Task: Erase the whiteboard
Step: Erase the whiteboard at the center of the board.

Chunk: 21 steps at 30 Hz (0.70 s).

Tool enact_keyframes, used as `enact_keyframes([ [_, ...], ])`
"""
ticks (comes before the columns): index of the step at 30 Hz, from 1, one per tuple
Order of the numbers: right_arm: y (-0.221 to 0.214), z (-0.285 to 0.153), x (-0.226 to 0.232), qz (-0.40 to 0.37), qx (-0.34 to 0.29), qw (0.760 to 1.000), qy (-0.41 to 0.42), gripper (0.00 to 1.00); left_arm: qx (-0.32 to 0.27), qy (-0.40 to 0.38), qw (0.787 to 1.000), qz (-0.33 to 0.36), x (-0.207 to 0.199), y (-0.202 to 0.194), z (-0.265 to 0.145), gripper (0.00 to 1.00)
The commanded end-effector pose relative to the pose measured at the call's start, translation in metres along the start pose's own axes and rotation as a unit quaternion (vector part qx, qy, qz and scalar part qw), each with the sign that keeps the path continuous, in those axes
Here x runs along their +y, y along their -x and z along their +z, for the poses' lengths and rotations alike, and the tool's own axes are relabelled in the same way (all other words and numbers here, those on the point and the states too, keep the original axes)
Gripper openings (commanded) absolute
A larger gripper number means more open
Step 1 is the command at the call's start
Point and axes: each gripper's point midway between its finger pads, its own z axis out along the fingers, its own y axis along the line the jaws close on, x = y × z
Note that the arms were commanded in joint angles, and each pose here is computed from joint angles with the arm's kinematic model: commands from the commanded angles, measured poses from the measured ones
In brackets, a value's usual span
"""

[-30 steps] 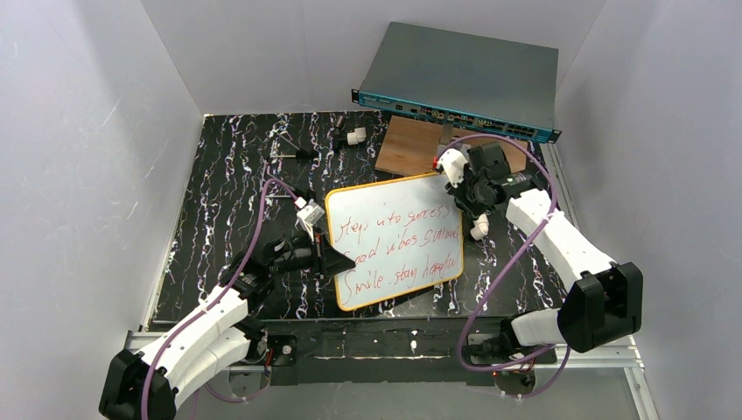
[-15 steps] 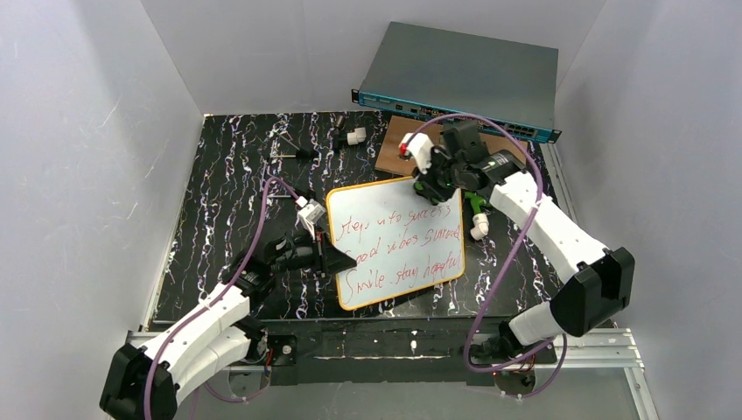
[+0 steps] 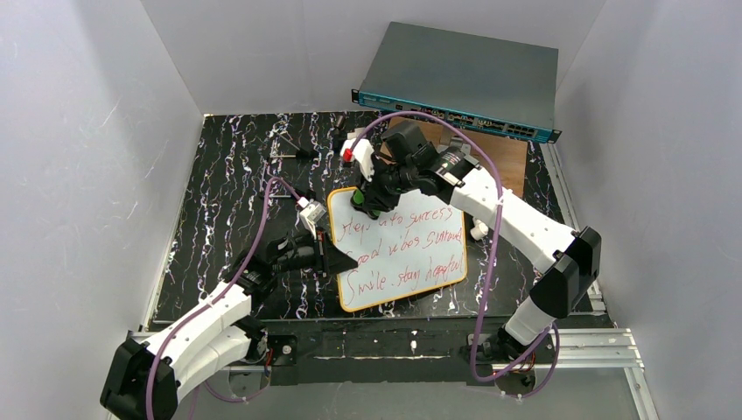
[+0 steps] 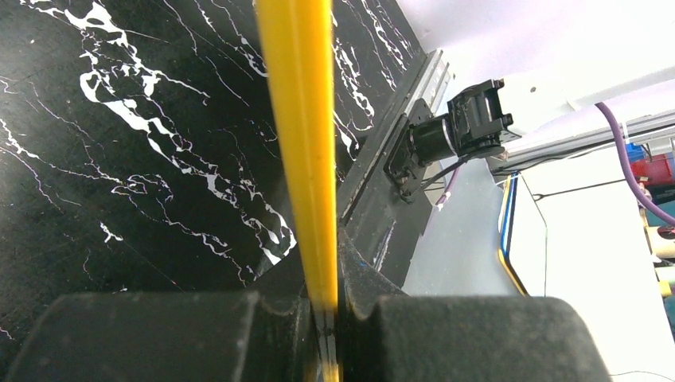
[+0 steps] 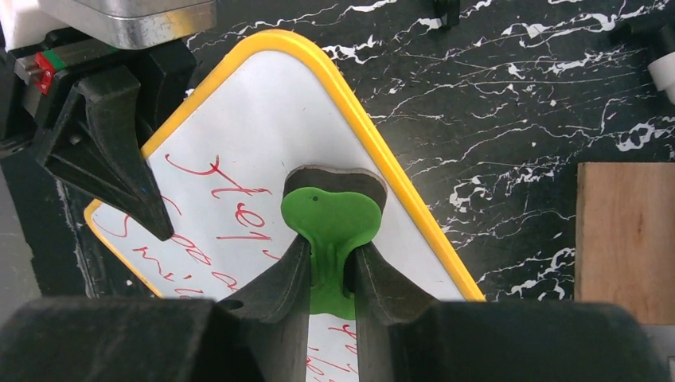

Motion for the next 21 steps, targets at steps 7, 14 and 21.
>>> enact_keyframes([
  [7, 0.039, 0.004, 0.026, -0.014, -0.040, 0.999, 0.019, 0.01, -0.012, -0.102, 0.991, 0.086, -0.041, 0.013, 0.001, 0.00],
  [14, 0.025, 0.018, 0.008, -0.019, -0.008, 0.999, -0.044, 0.01, -0.015, -0.098, 0.991, 0.090, -0.041, 0.011, -0.003, 0.00],
  [21, -0.030, -0.015, -0.040, 0.016, 0.022, 0.992, -0.120, 0.01, -0.015, -0.095, 0.991, 0.096, -0.040, 0.010, -0.004, 0.00],
])
